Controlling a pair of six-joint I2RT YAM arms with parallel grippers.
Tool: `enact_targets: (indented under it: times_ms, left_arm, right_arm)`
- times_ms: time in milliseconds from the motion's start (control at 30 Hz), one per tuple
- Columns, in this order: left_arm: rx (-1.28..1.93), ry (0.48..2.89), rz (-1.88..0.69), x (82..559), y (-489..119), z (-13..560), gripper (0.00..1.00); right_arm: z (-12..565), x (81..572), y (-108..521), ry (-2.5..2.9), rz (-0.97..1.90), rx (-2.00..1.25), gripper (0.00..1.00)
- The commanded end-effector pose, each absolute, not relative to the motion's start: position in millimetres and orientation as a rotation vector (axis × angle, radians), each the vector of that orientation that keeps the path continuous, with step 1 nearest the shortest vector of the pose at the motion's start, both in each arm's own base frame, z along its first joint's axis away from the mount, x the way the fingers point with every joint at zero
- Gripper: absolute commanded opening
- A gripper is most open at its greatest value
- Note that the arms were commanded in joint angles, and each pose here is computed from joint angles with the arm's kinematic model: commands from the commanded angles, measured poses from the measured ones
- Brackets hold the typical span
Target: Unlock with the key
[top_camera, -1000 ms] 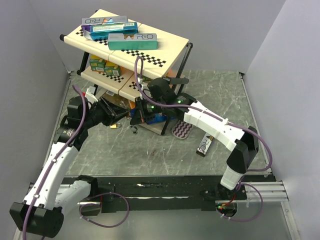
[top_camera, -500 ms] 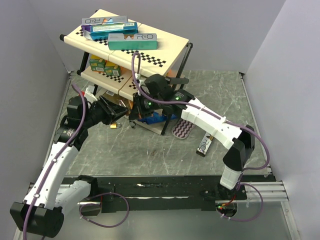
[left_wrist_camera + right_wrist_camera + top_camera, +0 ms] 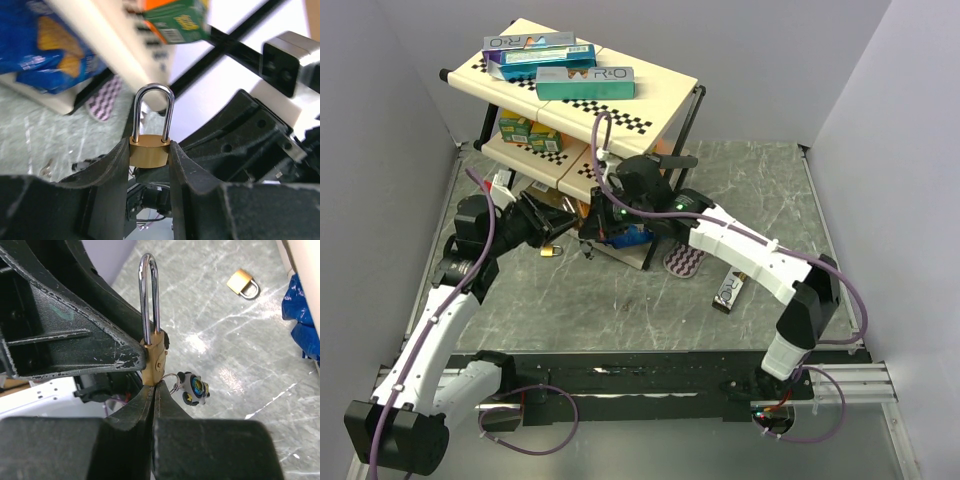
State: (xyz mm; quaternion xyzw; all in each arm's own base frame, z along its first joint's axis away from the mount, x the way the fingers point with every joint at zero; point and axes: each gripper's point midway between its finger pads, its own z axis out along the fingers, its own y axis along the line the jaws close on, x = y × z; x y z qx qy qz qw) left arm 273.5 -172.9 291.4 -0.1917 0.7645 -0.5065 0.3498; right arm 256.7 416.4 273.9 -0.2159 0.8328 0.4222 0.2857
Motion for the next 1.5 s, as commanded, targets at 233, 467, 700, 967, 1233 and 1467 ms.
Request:
enact_targets:
  times_ms: [233, 467, 700, 967, 1233, 1467]
  left_arm:
    - [0.074, 1.772, -1.661, 206, -210, 377, 0.01]
    - [0.110, 1.769, -1.676, 201, -211, 380, 0.01]
    - [-0.075, 1.924, -1.547, 222, -204, 352, 0.01]
    - [-0.220, 1.979, -1.443, 240, -186, 334, 0.01]
    - [-0.097, 1.945, -1.428, 240, -184, 339, 0.01]
    - [0.122, 1.892, -1.412, 223, -188, 351, 0.01]
  right_arm:
    - [369, 280, 399, 1.916, 1.314, -0.385, 0.00]
    - [381, 282, 392, 1.885, 1.352, -0.373, 0.00]
    - [371, 277, 388, 1.899, 1.299, -0.450, 0.07]
    - [354, 249, 377, 1.895, 1.257, -0.553, 0.50]
    - [374, 230, 362, 1.812, 1.231, -0.619, 0.60]
    - [402, 226, 367, 1.776, 1.225, -0.729, 0.67]
